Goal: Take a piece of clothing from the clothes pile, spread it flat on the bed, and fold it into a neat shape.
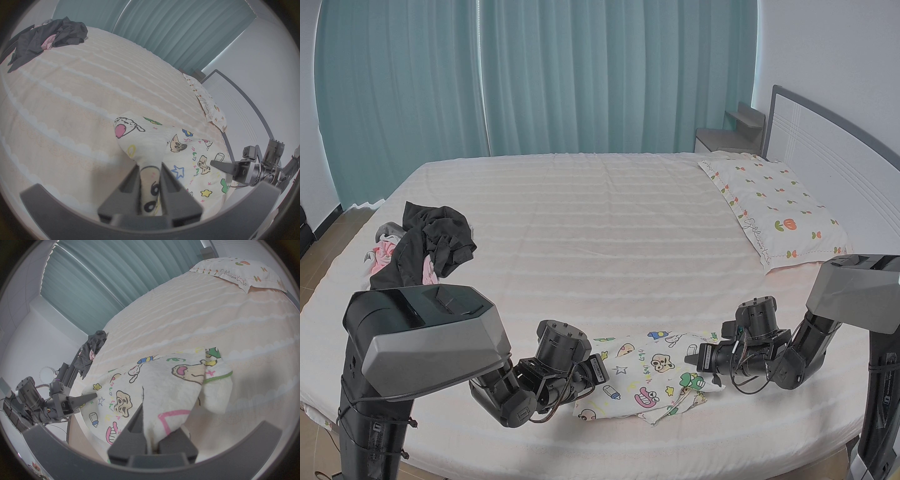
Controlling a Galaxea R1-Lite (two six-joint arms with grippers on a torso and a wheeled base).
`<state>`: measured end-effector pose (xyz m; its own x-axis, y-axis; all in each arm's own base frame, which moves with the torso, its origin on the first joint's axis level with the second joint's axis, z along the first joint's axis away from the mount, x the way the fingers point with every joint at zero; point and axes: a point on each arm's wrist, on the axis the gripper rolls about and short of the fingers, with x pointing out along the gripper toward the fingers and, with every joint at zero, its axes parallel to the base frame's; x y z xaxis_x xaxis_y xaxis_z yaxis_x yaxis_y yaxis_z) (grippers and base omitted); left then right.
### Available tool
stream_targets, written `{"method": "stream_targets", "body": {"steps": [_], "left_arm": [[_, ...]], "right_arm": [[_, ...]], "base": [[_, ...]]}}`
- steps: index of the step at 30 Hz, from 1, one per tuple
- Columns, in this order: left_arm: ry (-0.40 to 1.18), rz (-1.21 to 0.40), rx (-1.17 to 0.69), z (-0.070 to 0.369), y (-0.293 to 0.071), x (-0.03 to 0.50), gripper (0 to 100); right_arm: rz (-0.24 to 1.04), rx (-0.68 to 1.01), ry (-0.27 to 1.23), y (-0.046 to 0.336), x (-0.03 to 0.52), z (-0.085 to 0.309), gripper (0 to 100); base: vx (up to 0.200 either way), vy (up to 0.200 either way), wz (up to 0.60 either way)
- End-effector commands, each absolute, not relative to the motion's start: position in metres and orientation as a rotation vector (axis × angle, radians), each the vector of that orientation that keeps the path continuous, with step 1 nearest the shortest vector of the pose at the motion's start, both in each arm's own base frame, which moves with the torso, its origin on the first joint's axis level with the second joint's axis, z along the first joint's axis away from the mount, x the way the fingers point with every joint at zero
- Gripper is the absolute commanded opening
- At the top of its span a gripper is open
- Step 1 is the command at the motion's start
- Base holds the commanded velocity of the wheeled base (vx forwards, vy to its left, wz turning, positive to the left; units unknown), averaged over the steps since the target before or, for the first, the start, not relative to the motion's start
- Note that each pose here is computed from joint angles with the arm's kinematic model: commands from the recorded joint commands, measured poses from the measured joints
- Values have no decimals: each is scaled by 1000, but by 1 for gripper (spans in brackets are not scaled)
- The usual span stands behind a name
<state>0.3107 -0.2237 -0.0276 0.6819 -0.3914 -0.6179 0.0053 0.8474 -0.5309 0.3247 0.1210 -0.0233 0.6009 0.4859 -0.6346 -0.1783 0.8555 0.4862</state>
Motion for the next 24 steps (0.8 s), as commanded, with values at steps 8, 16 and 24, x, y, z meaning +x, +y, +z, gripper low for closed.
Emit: {"method": "stream_targets", "body": {"steps": [8,16,24], "left_arm": [[790,-195,-523,-32,-217,315,100],[706,-154,-620,-30,-202,336,100],[657,-123,-684,-34,-195,355,100]], "right_arm": [[377,335,863,104,324,-34,100],[401,302,865,84,325,-36,100],[369,355,826,72,337,-32,100]], "base": [[0,0,0],[0,0,0],[0,0,0]]}}
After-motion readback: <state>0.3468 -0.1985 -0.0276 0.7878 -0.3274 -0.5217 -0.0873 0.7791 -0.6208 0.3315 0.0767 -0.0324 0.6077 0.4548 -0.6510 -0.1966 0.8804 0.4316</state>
